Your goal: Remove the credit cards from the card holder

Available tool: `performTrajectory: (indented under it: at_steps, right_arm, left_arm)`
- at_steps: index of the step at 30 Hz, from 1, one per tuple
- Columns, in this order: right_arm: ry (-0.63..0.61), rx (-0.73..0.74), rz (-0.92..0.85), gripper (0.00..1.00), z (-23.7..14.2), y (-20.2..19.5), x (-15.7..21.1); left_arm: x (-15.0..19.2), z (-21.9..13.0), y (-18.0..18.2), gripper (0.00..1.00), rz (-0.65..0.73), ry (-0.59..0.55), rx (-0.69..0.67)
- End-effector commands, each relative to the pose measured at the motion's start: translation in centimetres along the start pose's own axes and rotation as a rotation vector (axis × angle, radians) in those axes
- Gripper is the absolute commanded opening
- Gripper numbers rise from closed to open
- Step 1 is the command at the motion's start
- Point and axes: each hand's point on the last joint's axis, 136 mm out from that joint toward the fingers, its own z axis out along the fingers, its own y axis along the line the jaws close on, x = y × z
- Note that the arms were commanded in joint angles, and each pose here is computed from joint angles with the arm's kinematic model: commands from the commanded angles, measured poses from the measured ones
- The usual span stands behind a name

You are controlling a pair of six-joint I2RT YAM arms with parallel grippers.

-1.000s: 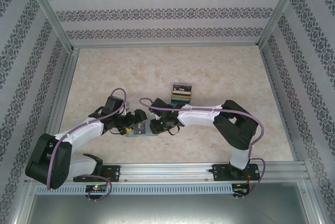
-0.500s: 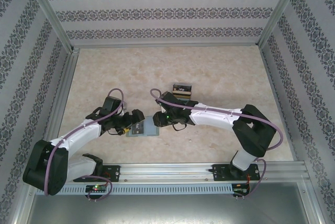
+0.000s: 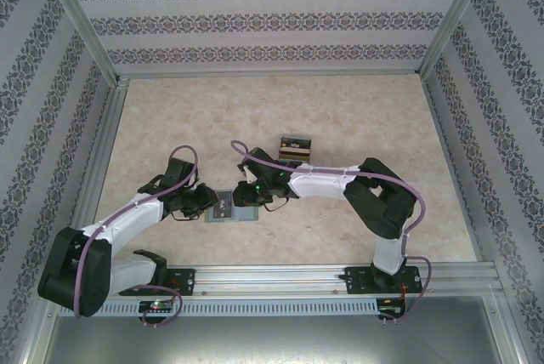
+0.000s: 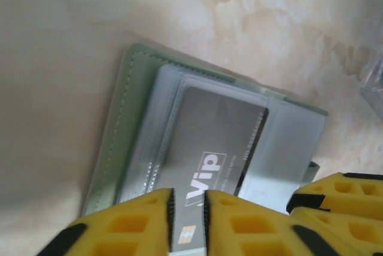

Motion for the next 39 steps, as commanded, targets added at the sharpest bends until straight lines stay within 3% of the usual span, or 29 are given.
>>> performTrajectory:
  at_steps: [1, 31, 34, 39]
  right_arm:
    - [0.006, -0.076, 0.038, 0.22, 0.2, 1.6, -0.7]
    - [0.077, -0.123, 0.158, 0.21, 2.8, 0.4, -0.3]
    - [0.083, -0.136, 0.163, 0.17, 3.0, 0.5, -0.4]
    - [0.078, -0.146, 0.172, 0.02, 2.9, 0.4, -0.4]
  left_arm:
    - [0.2, 0.3, 1.4, 0.20, -0.013, 0.010, -0.055]
    - [1.2, 1.6, 2.5, 0.18, -0.053, 0.074, -0.080]
    - [1.2, 1.7, 2.4, 0.18, -0.056, 0.074, -0.077]
    - [1.2, 1.6, 2.5, 0.18, -0.060, 0.073, -0.081]
